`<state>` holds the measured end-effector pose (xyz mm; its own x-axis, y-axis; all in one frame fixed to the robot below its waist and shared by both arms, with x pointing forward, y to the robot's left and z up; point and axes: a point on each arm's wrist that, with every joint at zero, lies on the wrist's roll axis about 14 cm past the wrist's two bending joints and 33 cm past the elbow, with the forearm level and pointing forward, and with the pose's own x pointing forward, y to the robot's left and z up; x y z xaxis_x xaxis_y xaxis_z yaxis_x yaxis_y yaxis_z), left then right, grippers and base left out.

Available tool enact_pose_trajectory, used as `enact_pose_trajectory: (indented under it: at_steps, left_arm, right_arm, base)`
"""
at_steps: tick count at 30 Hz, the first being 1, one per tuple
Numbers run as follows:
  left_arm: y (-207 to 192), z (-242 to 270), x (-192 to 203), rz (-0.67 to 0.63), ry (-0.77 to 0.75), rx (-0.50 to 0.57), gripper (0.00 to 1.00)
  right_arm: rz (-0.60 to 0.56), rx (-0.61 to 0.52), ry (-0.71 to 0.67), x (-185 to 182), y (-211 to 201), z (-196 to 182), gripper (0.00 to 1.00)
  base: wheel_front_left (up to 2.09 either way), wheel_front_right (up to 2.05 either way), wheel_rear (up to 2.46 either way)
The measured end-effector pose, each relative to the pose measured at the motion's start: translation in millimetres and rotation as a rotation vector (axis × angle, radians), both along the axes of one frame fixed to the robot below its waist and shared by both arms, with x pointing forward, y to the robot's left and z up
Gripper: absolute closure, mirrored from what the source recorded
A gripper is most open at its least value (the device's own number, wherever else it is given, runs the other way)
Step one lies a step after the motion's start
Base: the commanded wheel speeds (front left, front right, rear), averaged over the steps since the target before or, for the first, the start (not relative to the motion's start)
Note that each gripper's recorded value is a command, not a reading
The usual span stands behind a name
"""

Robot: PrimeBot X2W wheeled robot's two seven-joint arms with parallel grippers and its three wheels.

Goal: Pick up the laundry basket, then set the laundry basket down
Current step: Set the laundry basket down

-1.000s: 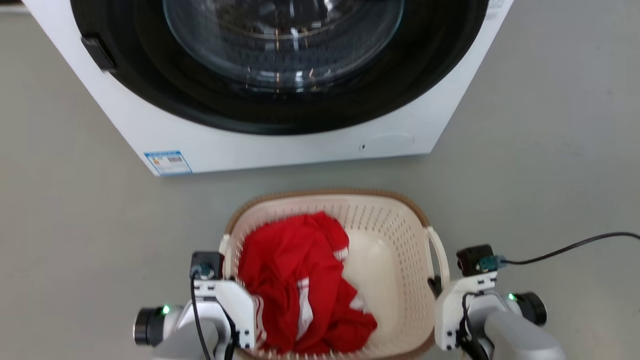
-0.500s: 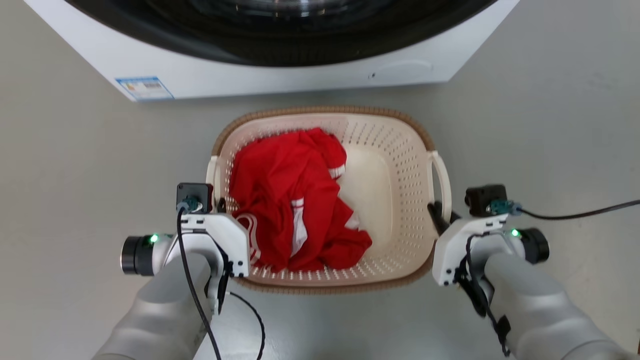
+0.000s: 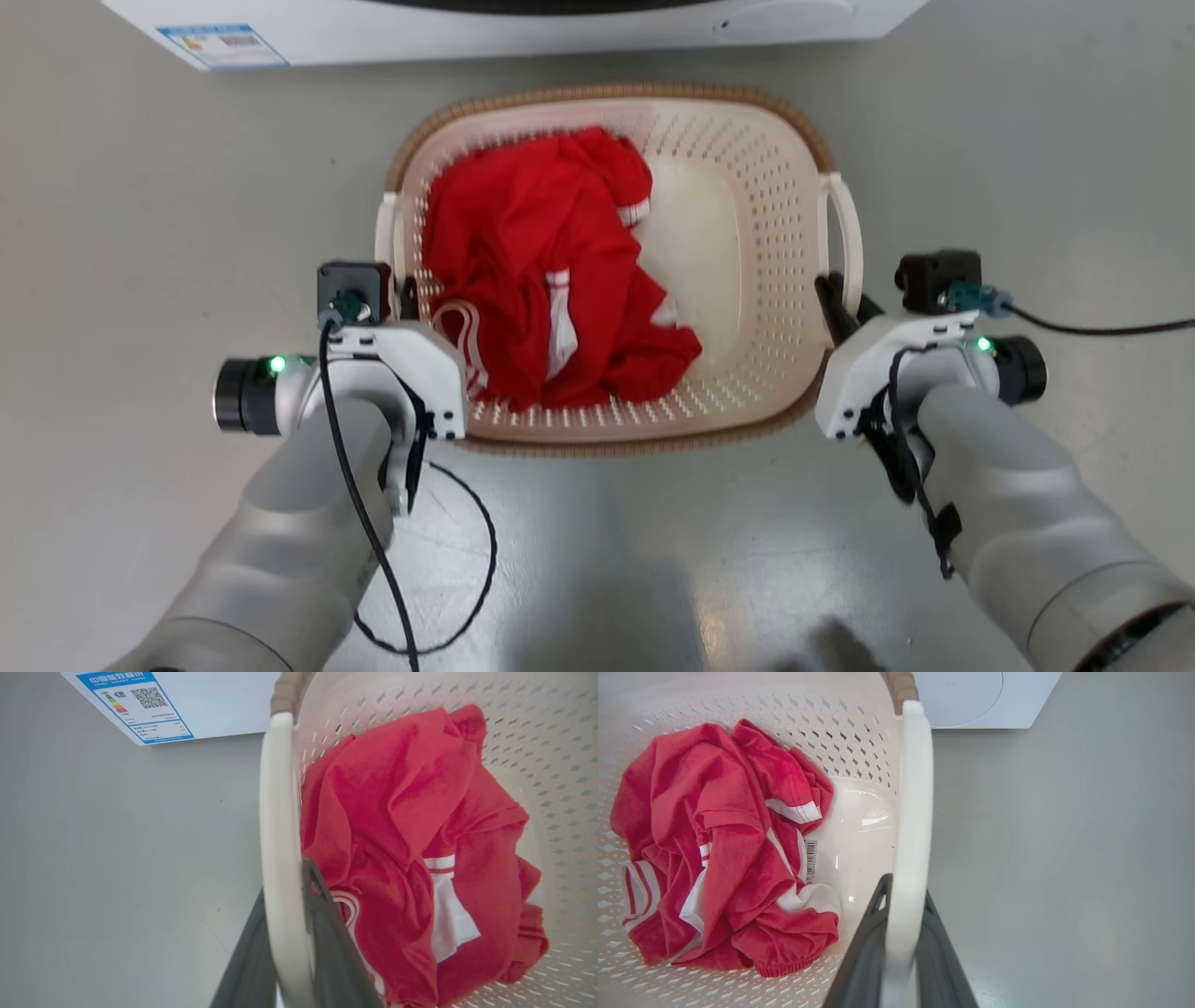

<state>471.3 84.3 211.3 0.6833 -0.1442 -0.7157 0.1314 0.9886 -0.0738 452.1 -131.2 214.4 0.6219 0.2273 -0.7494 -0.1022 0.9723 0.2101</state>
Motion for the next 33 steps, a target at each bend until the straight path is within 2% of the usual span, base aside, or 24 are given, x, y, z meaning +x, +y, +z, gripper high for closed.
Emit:
enact_pose_trajectory:
  at_steps: [6, 18, 33]
  left_arm:
    - [5, -13, 14, 0.003, -0.014, 0.013, 1.00]
    - [8, -34, 26, 0.012, -0.023, 0.026, 1.00]
    - [11, -45, 32, 0.035, -0.029, 0.024, 1.00]
  right_arm:
    - [0.000, -0.004, 0.000, 13, 0, -15, 1.00]
    - [0.004, -0.014, 0.025, 14, -1, -43, 1.00]
    - [0.000, -0.031, 0.010, 24, -5, -55, 1.00]
  base:
    - [0.00, 0.00, 0.00]
    - [0.00, 0.00, 0.00]
    - [0.00, 0.00, 0.00]
